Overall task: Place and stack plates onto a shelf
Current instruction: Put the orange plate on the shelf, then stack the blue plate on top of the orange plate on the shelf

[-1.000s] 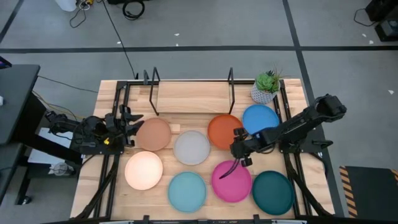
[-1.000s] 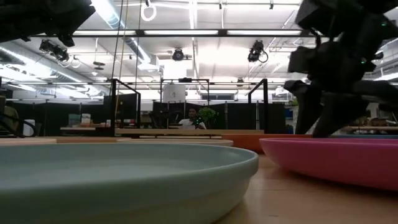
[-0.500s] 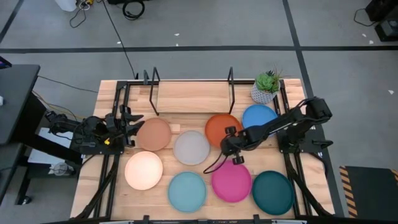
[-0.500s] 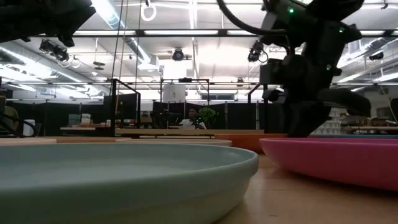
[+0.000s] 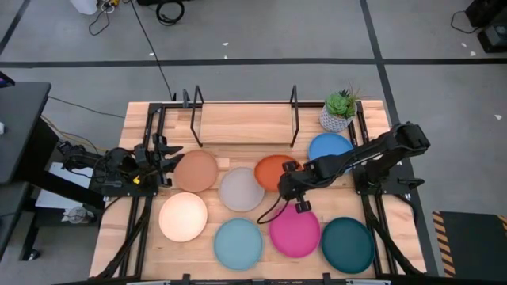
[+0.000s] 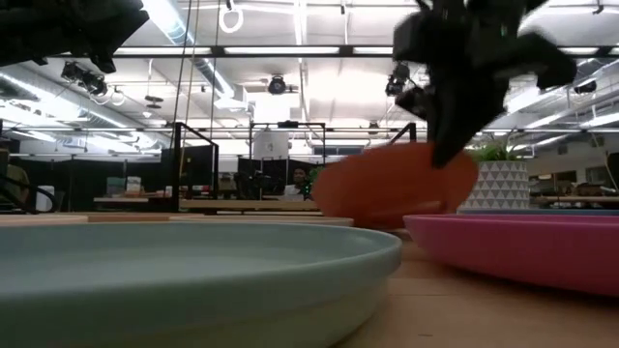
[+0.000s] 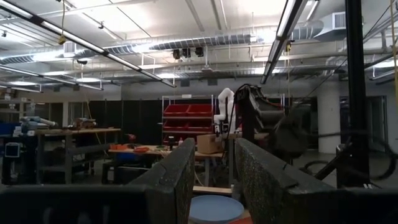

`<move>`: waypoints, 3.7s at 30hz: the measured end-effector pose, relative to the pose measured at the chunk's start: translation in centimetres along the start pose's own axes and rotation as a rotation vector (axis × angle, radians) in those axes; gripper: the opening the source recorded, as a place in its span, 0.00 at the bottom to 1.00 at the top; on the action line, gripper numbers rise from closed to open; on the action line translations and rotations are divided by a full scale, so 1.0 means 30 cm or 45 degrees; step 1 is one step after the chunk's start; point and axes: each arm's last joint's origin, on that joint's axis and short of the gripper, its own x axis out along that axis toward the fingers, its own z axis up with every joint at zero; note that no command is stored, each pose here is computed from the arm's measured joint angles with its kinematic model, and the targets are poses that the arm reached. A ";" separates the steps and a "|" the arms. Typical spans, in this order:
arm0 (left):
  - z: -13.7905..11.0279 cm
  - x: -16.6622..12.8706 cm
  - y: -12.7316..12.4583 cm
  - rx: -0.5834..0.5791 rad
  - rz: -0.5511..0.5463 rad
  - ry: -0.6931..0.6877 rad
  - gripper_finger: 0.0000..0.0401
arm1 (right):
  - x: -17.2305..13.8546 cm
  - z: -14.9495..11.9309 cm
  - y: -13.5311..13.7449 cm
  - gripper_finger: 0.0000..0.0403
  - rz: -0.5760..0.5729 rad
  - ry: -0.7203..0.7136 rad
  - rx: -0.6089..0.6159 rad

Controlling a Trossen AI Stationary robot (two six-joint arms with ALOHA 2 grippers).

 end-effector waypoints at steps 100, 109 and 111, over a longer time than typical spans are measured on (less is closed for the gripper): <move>-0.005 0.066 -0.080 0.157 -0.607 0.524 0.31 | -0.021 -0.008 -0.291 0.39 -0.240 0.309 0.513; 0.006 0.073 -0.075 0.210 -0.542 0.472 0.31 | 0.006 -0.169 -0.192 0.43 -0.279 0.724 0.788; 0.007 0.073 -0.075 0.227 -0.544 0.466 0.31 | 0.026 -0.211 -0.190 0.44 -0.249 0.757 0.855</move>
